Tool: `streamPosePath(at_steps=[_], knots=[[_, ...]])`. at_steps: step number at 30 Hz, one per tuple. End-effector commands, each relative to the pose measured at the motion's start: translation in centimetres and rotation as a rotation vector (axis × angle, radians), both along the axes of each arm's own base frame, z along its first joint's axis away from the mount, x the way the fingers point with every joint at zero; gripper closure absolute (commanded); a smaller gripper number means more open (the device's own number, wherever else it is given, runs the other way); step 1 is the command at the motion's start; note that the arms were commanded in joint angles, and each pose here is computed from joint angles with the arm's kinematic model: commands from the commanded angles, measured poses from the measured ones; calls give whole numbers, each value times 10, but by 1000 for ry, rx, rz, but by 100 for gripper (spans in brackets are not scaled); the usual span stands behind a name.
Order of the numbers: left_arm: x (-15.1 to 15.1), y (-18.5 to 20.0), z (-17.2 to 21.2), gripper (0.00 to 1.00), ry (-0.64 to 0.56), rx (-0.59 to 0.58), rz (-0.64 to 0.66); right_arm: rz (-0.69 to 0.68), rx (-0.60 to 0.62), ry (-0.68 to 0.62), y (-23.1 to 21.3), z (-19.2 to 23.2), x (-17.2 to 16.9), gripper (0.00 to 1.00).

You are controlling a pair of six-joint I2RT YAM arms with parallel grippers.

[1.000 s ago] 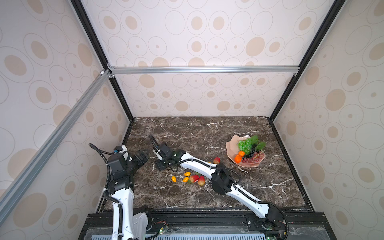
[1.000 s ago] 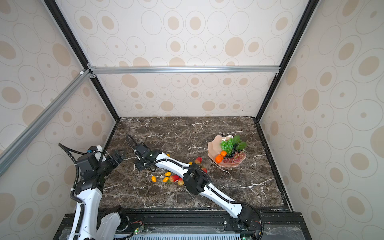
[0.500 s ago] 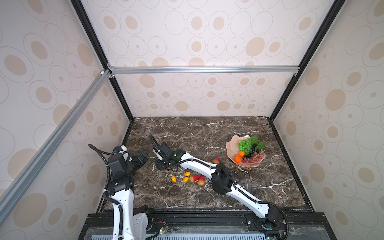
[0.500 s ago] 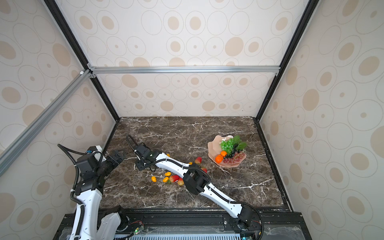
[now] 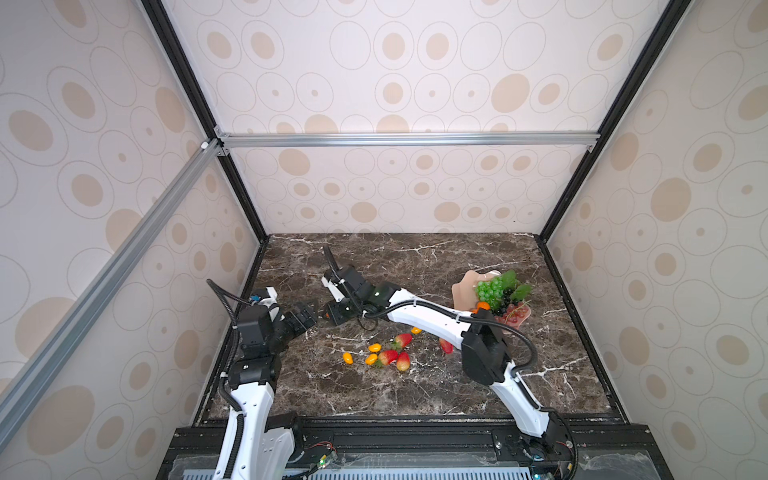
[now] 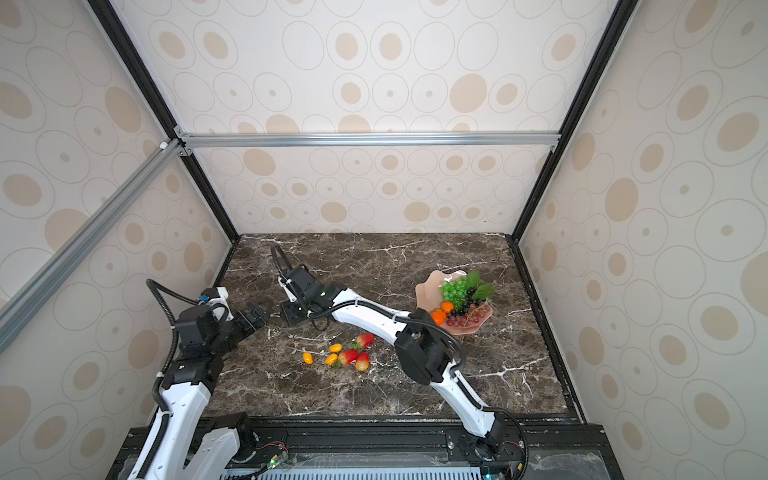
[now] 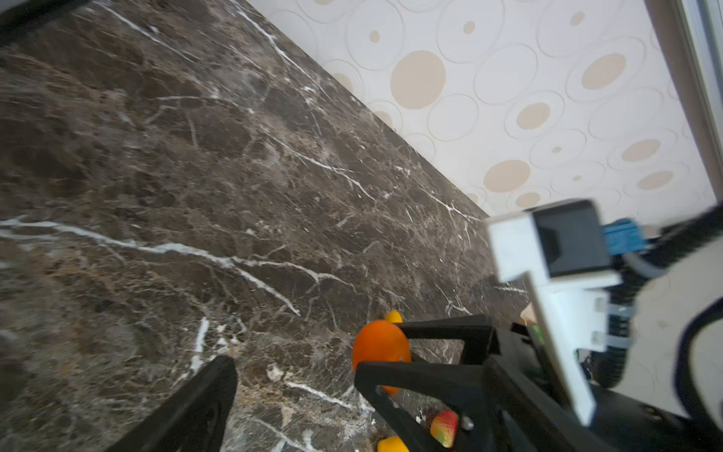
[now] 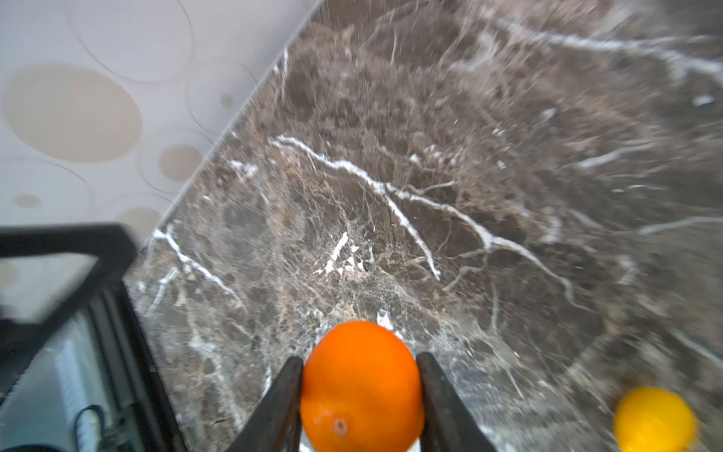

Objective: Place and organize the fake fruits in the fruit bowl
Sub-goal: 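Carry the orange fruit toward the pink bowl in the right gripper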

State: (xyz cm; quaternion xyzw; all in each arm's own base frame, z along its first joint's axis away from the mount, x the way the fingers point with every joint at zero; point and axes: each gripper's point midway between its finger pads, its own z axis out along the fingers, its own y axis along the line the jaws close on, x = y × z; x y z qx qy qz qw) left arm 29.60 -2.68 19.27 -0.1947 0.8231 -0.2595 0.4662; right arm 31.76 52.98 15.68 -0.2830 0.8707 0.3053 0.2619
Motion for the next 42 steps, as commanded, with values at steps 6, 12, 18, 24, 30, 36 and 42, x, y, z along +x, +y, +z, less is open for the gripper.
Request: streamPosePath(at_steps=[6,12,18,24,30,36,42], knots=[[21,-67,20,2,-126,0,-129,-197,47,-12,-87,23,16,61],[31,-127,20,2,-154,11,-263,-354,2,-27,-173,20,13,62],[32,-197,18,2,-175,23,-402,-520,-16,-20,-256,15,6,62],[24,-263,18,2,-213,13,-538,-668,-50,-19,-332,11,-5,62],[20,-313,15,2,-218,11,-633,-773,-105,-2,-389,3,-17,62],[13,-350,11,2,-214,1,-712,-867,-152,37,-431,-11,-28,62],[7,-375,4,2,-199,-7,-781,-961,-217,73,-462,-27,-34,64]])
